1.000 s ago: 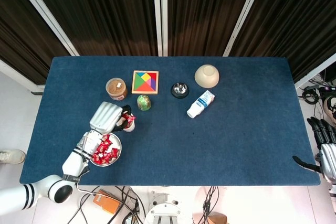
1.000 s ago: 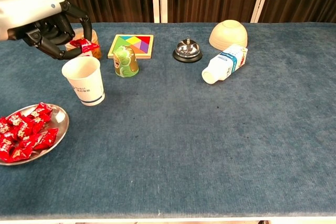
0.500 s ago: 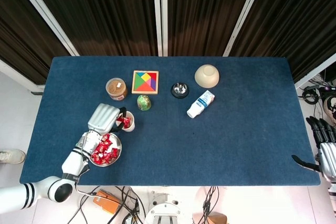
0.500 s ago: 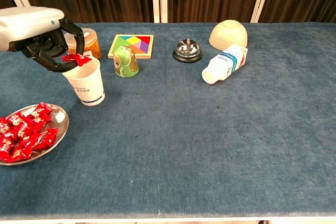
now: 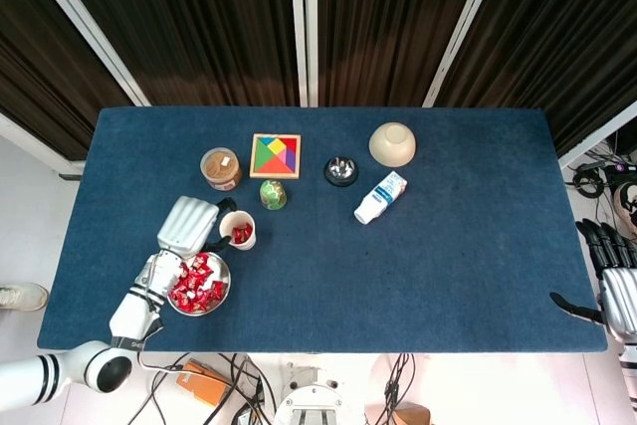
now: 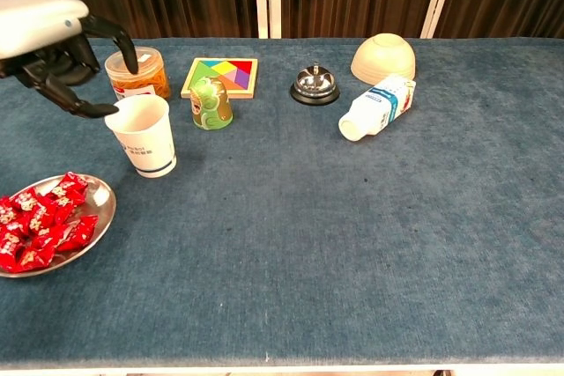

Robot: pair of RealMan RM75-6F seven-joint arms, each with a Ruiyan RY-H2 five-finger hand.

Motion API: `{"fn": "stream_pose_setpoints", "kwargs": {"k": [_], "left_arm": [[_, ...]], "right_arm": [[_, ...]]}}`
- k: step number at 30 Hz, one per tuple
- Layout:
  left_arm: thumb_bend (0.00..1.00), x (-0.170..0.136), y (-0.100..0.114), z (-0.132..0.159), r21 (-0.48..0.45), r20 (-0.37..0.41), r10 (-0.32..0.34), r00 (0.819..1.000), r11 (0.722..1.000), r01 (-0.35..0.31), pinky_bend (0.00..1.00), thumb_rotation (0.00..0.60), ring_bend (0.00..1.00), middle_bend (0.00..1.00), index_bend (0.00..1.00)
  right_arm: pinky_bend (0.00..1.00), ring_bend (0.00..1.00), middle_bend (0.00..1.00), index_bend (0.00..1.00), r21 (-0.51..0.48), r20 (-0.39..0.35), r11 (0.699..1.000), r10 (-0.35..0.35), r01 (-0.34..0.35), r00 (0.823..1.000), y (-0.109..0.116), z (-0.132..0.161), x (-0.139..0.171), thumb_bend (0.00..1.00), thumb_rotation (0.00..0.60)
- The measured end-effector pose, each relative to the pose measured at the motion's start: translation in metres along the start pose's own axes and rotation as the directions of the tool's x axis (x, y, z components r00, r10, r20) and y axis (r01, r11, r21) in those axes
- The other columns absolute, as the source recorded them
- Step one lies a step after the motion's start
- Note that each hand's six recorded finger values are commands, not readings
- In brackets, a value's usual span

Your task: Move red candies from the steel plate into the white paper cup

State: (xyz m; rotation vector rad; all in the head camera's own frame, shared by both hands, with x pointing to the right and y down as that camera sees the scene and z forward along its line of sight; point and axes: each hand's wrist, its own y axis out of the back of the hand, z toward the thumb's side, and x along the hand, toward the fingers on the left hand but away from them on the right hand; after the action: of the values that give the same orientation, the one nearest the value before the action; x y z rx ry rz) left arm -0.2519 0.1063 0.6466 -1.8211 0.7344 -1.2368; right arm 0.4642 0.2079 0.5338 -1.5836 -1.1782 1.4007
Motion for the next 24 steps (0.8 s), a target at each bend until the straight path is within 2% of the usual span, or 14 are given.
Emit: {"fn": "stream_pose_setpoints", "kwargs": {"k": [6, 11, 16, 22, 24], "left_arm": [[0.18, -0.029, 0.013, -0.014, -0.026, -0.005, 0.068, 0.998, 0.997, -0.069, 0.83, 0.6, 0.85, 0.87, 0.37], [0.2, -0.057, 0.006, -0.021, -0.034, 0.02, 0.077, 0.997, 0.997, -0.076, 0.83, 0.6, 0.85, 0.87, 0.39], [0.22, -0.084, -0.023, -0.029, 0.021, 0.048, -0.008, 0.999, 1.0, 0.007, 0.83, 0.6, 0.85, 0.87, 0.39], [0.23, -0.091, -0.06, -0.032, 0.097, 0.061, -0.135, 0.989, 0.987, 0.129, 0.83, 0.6, 0.85, 0.87, 0.39], [0.24, -0.09, -0.069, -0.034, 0.109, 0.053, -0.158, 0.986, 0.983, 0.151, 0.83, 0.6, 0.85, 0.87, 0.39]], "right_arm": [[0.15, 0.09, 0.13, 0.03, -0.002, -0.016, 1.0, -0.001, 0.001, 1.0, 0.0, 0.003, -0.001, 0.2, 0.6], [0.15, 0.09, 0.13, 0.03, -0.002, -0.018, 1.0, -0.005, 0.005, 1.0, 0.001, 0.003, 0.001, 0.2, 0.6], [0.15, 0.09, 0.13, 0.03, -0.003, -0.026, 1.0, -0.008, 0.008, 1.0, 0.001, 0.006, 0.002, 0.2, 0.6], [0.16, 0.09, 0.13, 0.03, -0.005, -0.031, 1.0, -0.009, 0.009, 0.999, 0.001, 0.008, 0.004, 0.2, 0.6], [0.16, 0.09, 0.13, 0.03, -0.005, -0.031, 1.0, -0.01, 0.01, 0.999, 0.001, 0.007, 0.004, 0.2, 0.6]]}}
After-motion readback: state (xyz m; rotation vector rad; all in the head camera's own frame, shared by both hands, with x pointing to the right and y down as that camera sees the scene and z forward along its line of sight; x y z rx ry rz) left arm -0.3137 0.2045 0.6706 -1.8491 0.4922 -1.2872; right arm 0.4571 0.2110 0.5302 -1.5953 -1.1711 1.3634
